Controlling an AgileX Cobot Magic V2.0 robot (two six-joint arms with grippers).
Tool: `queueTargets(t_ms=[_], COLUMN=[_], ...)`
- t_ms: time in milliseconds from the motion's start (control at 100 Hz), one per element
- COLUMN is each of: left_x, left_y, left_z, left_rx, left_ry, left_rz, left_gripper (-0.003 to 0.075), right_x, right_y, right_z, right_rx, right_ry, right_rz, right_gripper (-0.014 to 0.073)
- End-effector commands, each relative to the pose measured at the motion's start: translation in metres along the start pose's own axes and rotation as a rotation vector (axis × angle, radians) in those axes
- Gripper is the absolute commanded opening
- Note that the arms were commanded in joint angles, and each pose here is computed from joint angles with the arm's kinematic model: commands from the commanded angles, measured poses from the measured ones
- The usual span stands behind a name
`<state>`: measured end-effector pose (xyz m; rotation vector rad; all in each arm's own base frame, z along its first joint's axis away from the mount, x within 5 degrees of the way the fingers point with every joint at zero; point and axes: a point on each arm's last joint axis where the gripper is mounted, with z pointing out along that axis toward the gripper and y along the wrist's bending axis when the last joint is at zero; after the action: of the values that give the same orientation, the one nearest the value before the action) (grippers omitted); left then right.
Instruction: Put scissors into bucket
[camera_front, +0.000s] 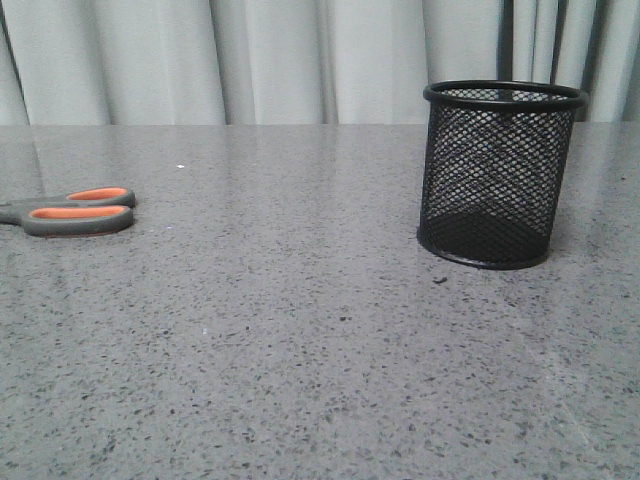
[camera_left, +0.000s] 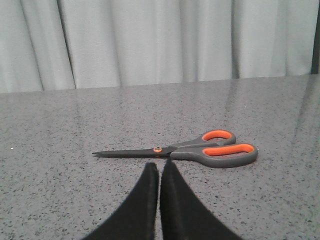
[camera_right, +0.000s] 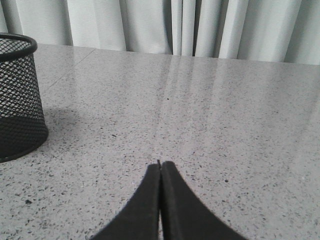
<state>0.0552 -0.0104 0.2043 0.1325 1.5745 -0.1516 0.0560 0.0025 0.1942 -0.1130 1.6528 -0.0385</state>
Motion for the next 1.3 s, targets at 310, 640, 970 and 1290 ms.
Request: queueTargets(t_ms=[310,640,970,1290], left_x=[-0.0026,-0.0026,-0.0026,-0.0026], left_y=[0.0006,0.0006,0.0006,0.0006], left_z=[-0.0015,-0.0015,-0.0015,-0.0015], left_rx=[-0.006,-0.006,-0.006,-0.006], left_ry=[-0.082,-0.082,-0.082,-0.082], left_rz=[-0.018,-0.018,-0.018,-0.018], left_gripper=[-0.002,-0.002,-0.002,-0.002], right_x=[0.0004,0.0004,-0.0008,-0.001], right_y=[-0.0006,-0.0006,-0.0007,-0.0007], right_z=[-0.0002,-0.0002,-0.0003,-0.0003], right_rx=[0.016,0.016,0.018,0.018], right_ry=[-0.069,-0.069,-0.083,-0.084], right_rz=[-0.016,-0.016,-0.016,-0.016], right_gripper=[-0.0069,-0.0069,-0.0069,-0.0069])
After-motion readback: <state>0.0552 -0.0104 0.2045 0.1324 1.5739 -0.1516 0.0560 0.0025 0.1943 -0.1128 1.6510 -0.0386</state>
